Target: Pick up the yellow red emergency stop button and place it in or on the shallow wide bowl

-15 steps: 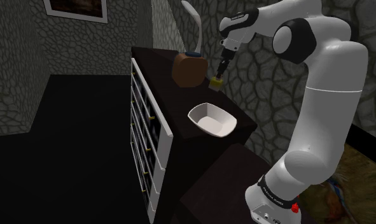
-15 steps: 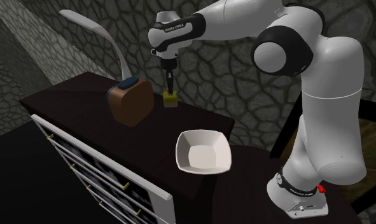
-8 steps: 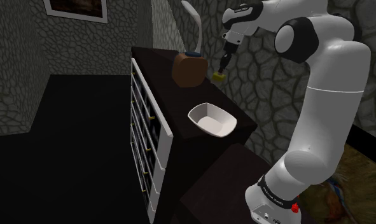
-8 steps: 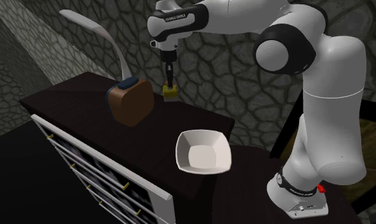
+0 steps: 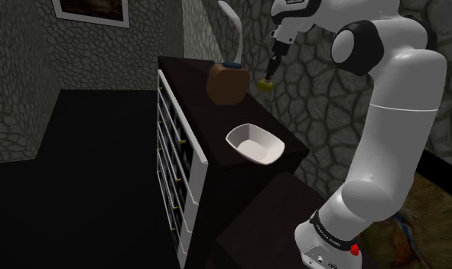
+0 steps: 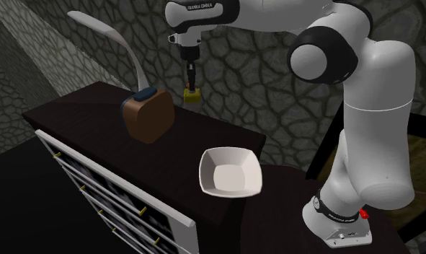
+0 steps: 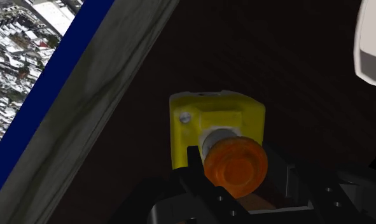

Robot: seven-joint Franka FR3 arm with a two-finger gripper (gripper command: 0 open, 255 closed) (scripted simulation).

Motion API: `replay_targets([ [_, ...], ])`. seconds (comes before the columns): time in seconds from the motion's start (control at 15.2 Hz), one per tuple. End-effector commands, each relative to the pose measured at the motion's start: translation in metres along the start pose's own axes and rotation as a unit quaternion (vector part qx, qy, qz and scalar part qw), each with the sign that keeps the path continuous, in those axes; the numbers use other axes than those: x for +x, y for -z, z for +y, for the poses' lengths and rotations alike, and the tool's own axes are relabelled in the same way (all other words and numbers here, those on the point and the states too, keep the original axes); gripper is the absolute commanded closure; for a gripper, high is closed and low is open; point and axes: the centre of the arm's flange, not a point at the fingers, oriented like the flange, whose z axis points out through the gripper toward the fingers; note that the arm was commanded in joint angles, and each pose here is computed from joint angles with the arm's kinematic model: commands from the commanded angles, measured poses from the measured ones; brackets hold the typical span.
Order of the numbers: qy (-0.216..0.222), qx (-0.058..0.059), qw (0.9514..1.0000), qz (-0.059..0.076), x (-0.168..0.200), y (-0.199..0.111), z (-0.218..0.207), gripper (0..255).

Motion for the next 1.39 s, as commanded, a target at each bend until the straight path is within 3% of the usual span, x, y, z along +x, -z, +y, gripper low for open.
replay_targets([
  [0.0,0.0,0.0,1.0,0.0,-0.003,0.004,-0.013,255],
  [1.32,0.0,0.0,1.0,0.0,-0.086,0.011,-0.263,255],
])
